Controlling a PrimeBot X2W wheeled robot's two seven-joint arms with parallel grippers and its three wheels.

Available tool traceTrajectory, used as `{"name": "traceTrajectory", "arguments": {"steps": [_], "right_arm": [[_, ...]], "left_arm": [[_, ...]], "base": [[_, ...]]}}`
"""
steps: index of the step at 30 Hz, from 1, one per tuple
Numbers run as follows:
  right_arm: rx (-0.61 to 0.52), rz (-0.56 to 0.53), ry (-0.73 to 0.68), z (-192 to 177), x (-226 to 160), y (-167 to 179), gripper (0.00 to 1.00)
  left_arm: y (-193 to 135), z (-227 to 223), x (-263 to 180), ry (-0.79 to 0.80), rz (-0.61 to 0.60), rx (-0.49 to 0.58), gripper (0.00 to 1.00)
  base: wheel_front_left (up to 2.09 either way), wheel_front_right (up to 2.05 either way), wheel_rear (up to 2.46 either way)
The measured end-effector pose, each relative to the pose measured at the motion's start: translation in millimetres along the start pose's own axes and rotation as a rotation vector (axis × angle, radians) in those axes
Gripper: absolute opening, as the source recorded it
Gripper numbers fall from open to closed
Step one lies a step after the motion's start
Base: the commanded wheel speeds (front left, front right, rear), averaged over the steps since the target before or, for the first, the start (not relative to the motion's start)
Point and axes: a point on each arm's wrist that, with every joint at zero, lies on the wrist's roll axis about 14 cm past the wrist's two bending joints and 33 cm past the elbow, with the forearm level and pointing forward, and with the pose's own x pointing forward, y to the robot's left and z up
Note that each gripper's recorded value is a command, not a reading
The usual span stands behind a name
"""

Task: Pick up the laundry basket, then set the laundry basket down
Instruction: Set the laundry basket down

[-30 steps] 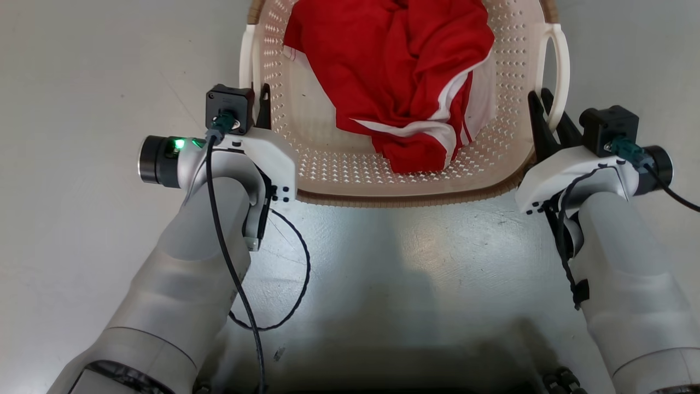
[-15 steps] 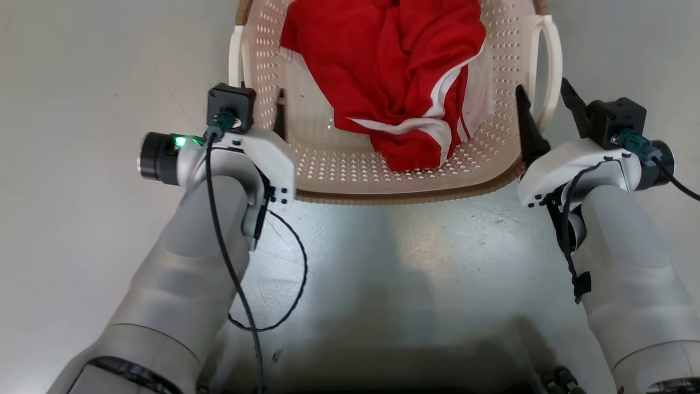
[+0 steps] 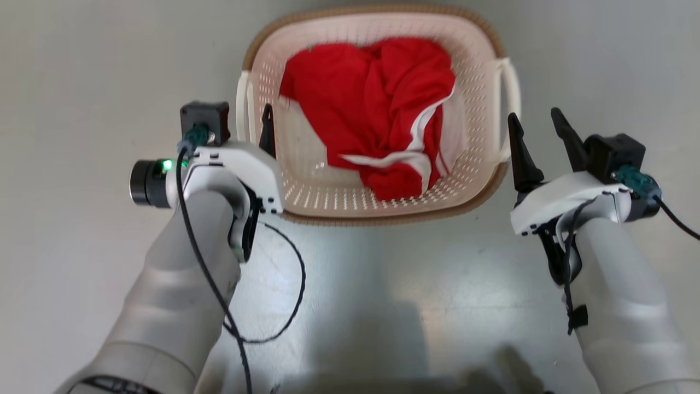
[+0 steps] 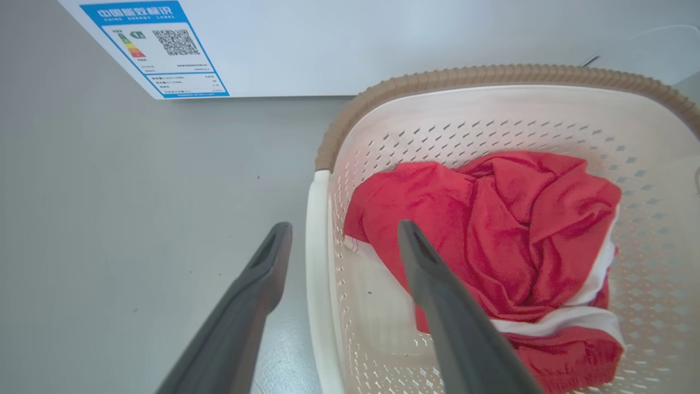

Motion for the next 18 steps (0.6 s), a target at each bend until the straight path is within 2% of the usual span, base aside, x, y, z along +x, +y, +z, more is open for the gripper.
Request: {"name": "traceTrajectory", "arguments": {"steps": [10, 18], "right_arm": [[0.018, -0.021, -0.170, 65.9, -51.7, -2.9, 1.00], [0.019, -0.030, -0.319, 109.5, -111.7, -1.0, 1.00]], "left_arm": [[-13.0, 51.7, -51.8, -0.159, -0.070, -0.069, 1.00], [-17.9, 96.5, -115.8, -0.344, -0.086, -0.113, 1.00]], "base": [[0.00, 0.00, 0.00], [0.00, 0.00, 0.00]]}}
